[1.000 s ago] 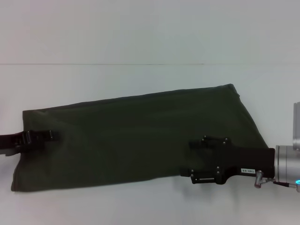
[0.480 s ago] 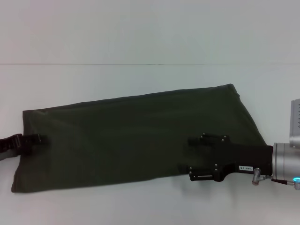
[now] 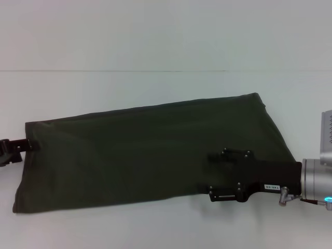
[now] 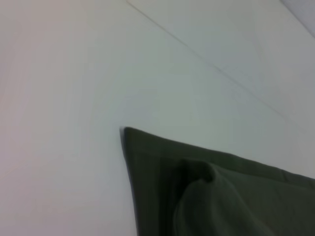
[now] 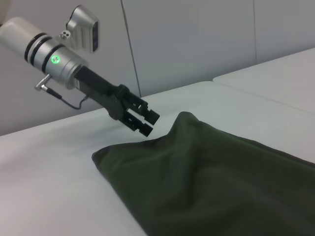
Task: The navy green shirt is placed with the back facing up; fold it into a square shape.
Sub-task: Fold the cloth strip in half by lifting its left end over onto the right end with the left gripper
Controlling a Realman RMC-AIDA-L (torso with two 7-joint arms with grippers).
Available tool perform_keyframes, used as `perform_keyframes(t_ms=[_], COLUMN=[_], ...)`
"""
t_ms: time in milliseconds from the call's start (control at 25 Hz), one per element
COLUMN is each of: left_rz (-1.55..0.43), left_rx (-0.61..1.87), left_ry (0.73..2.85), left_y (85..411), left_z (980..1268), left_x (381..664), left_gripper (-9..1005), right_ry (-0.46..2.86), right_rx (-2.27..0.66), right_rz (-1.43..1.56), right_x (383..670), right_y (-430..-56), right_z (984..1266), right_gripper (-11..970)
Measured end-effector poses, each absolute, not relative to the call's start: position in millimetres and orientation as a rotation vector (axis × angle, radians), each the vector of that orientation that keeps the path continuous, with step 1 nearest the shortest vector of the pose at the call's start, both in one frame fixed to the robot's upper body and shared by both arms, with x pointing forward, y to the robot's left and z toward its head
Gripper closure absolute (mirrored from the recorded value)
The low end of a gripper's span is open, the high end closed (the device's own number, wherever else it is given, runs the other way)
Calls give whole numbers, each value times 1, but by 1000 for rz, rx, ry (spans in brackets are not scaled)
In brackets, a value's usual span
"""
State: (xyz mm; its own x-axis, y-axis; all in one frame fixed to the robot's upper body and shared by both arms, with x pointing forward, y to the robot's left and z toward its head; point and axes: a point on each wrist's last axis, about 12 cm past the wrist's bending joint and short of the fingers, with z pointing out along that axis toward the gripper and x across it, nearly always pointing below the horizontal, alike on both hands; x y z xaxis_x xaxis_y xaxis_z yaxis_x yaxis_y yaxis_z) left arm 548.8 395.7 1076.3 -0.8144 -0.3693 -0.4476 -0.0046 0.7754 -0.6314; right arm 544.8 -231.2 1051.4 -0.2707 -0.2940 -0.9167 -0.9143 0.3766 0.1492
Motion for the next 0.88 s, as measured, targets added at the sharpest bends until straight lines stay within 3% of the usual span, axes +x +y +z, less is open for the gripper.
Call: perform_keyframes(t_ms=[480, 880], left_rz=[-805, -800], left_rx=[-280, -300], left_ry=[2398, 2401], left_y=[402, 402], left_z=[1080, 1078], left_x=[551, 551], left_gripper=[158, 141], right_ry=[1763, 1734], right_rx=[-1135, -1178], right_rz=[898, 887], right_x=[542, 541], right_y=[-227, -225], right_z=[1049, 1049], right_gripper=[44, 44])
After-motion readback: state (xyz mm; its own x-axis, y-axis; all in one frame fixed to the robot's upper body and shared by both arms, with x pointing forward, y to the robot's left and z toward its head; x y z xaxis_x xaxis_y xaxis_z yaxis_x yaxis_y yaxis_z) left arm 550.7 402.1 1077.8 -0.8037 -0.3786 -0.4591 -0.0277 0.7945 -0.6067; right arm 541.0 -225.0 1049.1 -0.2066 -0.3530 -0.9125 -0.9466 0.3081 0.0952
